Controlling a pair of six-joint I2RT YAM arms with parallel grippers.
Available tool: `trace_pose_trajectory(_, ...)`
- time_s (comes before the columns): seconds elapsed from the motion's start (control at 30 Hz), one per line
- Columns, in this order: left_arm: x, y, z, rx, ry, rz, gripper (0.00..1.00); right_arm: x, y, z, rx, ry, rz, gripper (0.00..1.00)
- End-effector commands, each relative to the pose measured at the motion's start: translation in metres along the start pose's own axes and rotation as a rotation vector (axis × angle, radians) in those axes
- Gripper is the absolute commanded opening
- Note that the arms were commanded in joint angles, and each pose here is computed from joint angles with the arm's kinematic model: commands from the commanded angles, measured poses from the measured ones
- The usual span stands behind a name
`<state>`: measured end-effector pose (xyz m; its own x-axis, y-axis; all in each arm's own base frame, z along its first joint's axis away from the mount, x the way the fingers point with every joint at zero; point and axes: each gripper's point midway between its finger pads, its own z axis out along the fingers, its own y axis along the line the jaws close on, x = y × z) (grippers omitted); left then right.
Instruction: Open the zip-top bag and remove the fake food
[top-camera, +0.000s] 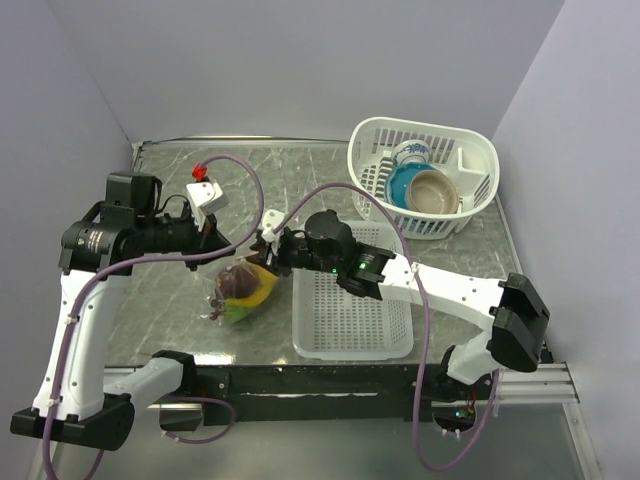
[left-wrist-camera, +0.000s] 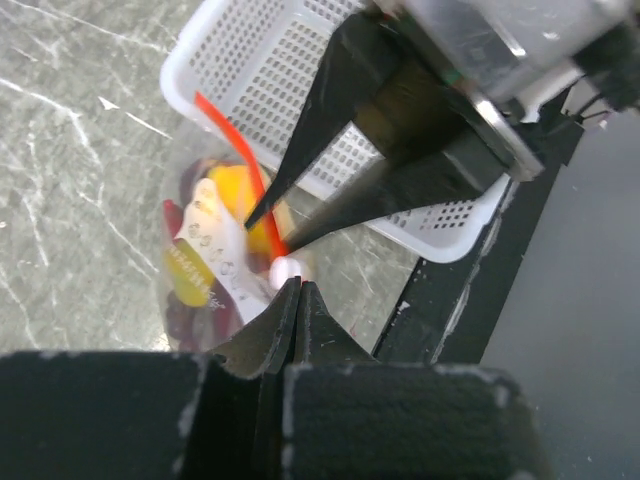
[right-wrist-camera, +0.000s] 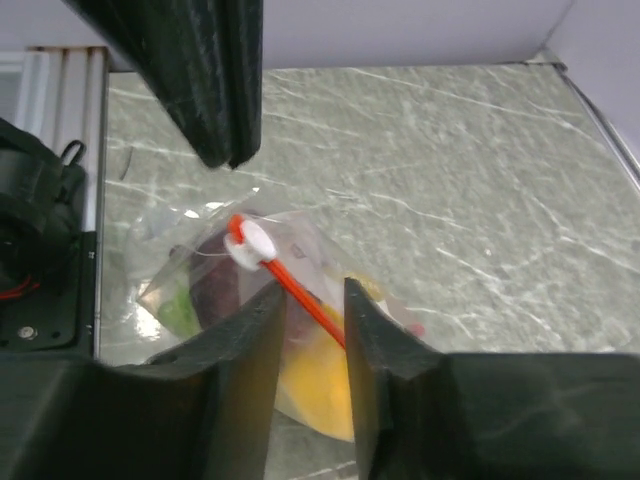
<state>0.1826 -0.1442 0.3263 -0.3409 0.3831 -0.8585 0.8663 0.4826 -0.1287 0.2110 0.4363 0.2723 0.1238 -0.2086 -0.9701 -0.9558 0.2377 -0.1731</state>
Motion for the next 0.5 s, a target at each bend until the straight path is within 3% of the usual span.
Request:
trace_pose_trajectory(0.0, -0.004, -0.011, -0.003, 0.059, -0.009, 0.033, 0.05, -0.033, -0.003, 0.006, -0.038, -0.058, -0.002, 0.23)
trace_pose_trajectory(0.03, -0.003, -0.01, -0.003, 0.05, -0.003, 0.033, 0.07, -0.028, -0.003, 0.008, -0.04, -0.036, 0.006, 0.19)
trace_pose_trajectory(0.1, 0.004, -0.008, -0.001, 0.044, 0.008, 0.038, 0.27, -0.029, -0.01, 0.008, -0.022, -0.032, 0.017, 0.1)
trace_pose_trajectory(0.13, 0.005, -0.007, 0.0, 0.038, 0.007, 0.047, 0.39, -0.029, -0.015, 0.009, -0.01, -0.031, 0.025, 0.09)
trace_pose_trajectory(0.17, 0.009, -0.006, -0.001, 0.025, 0.014, 0.056, 0.61, -0.032, -0.019, 0.007, 0.0, -0.037, 0.041, 0.09)
trace_pose_trajectory(0.2, 0.017, -0.004, 0.003, 0.023, 0.028, 0.052, 0.7, -0.033, -0.027, 0.005, 0.015, -0.042, 0.048, 0.09)
trace_pose_trajectory(0.27, 0.019, 0.002, 0.003, -0.02, 0.015, 0.078, 0.79, -0.037, -0.028, 0.002, 0.001, -0.053, 0.059, 0.09)
trace_pose_trajectory(0.47, 0.029, 0.018, 0.013, -0.105, -0.049, 0.147, 0.84, -0.045, -0.034, -0.009, 0.015, -0.07, 0.059, 0.08)
